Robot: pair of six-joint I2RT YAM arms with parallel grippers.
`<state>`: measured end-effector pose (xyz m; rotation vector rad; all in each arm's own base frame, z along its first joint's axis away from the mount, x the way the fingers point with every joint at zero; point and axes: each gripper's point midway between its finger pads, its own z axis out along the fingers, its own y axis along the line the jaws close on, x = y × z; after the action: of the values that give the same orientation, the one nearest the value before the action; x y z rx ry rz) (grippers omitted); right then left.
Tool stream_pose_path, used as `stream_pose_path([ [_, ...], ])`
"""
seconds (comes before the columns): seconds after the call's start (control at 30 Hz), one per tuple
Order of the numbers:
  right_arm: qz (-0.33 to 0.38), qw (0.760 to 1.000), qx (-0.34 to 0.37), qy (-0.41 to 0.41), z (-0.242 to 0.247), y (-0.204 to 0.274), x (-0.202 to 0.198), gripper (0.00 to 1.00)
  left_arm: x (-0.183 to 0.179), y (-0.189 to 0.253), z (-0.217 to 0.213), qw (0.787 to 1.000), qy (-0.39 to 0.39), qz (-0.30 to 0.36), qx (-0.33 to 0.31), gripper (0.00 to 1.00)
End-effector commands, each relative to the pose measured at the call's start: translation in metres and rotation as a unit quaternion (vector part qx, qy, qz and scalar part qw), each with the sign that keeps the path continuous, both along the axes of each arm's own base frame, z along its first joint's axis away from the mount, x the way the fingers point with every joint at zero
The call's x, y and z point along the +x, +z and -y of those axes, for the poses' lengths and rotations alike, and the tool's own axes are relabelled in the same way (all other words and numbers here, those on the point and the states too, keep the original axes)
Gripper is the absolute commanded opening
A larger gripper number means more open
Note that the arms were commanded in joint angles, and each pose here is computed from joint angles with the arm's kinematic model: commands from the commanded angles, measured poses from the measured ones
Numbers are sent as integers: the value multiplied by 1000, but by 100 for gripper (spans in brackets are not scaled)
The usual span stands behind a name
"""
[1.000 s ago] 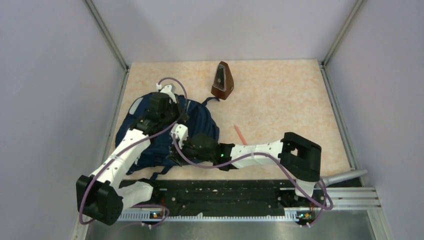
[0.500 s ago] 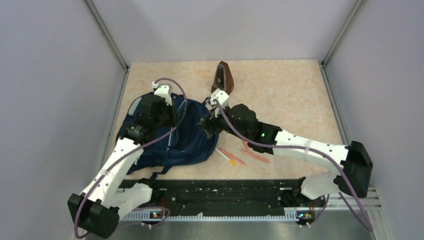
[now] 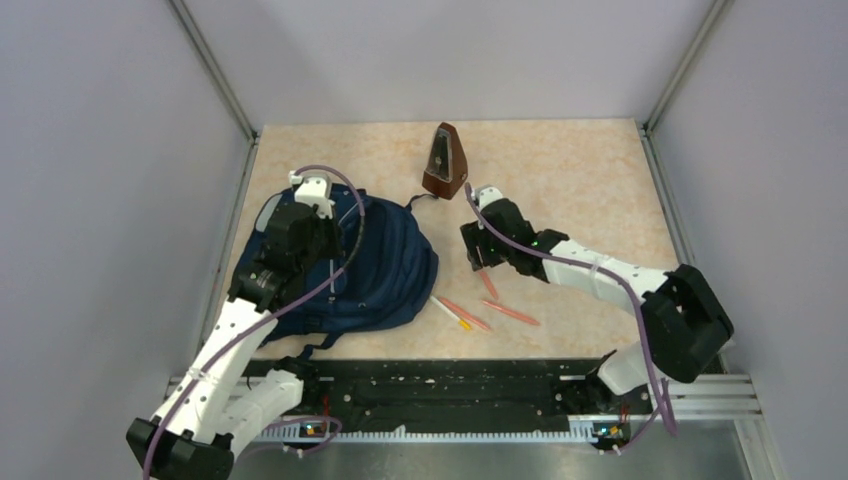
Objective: Pack the student bag
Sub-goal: Unzip the student bag at the center of the board, then pick up the stationery from the center of the board.
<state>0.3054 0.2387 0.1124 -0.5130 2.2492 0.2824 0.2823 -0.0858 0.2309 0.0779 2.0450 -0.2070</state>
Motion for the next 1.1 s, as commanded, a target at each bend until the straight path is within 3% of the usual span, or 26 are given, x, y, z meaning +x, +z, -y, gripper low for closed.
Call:
stream_pose_path([
  [0.0, -66, 997, -32, -14, 11, -42, -18, 60, 15, 25, -11, 998, 31, 59, 9, 0],
  [0.27, -128, 989, -68, -13, 15, -82, -31, 43, 12, 20, -16, 998, 39, 56, 17, 0],
  [1.07, -128, 984, -125, -28, 19, -97, -41, 31, 15, 16, -10, 998, 28, 46, 13, 0],
])
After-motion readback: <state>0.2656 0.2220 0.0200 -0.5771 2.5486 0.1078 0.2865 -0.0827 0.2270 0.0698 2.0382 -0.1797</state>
